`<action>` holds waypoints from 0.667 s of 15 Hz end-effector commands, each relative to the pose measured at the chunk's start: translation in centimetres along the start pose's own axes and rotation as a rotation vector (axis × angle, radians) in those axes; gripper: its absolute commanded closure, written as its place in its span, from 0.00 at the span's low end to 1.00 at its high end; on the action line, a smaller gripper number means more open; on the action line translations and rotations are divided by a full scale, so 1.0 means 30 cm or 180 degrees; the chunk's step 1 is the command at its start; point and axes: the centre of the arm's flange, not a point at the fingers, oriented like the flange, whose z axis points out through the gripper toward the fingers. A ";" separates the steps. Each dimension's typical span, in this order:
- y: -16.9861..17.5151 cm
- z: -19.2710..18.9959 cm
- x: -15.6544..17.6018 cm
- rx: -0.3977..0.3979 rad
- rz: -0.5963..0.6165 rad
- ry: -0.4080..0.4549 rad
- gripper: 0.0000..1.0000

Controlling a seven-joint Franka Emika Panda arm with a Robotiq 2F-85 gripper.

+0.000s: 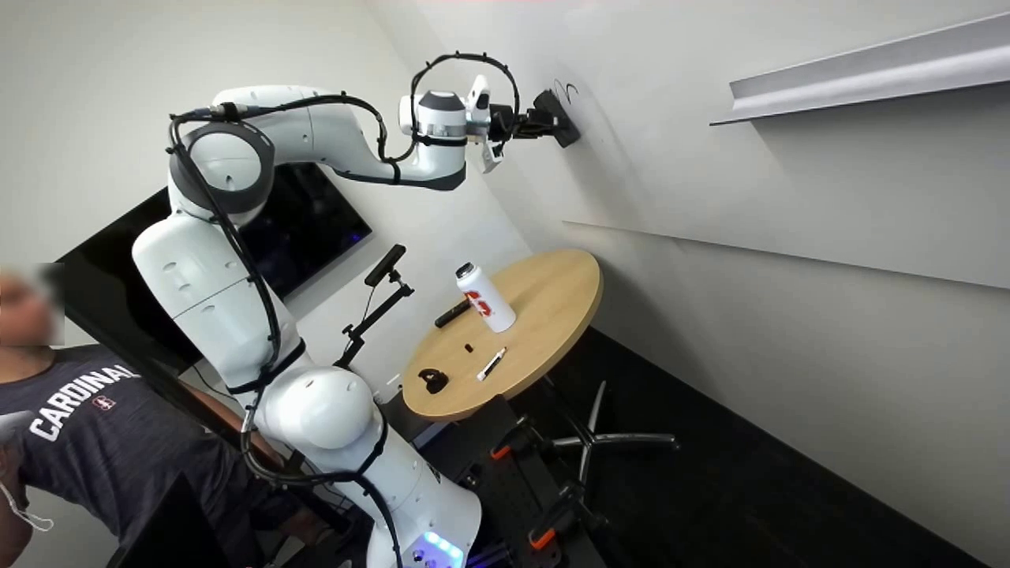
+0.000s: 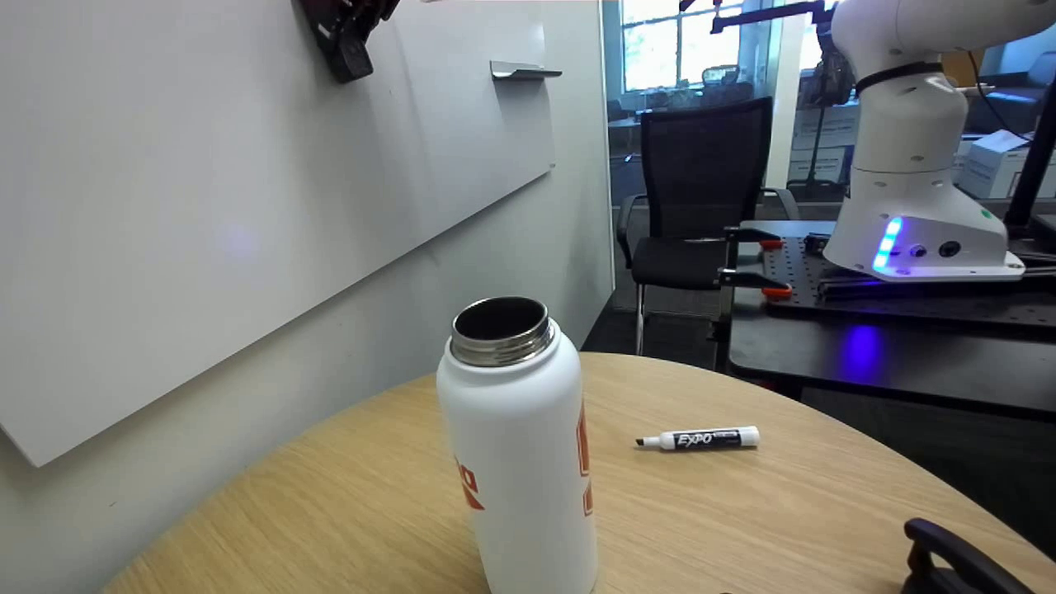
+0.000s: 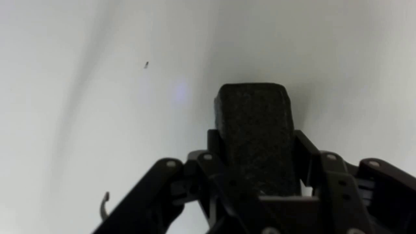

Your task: Pick up the eraser and rub it on the white board. Pick up the lid from the table and put it on the white bottle.

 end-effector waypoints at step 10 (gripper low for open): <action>0.067 -0.021 0.096 -0.0204 0.0350 -0.0024 0.69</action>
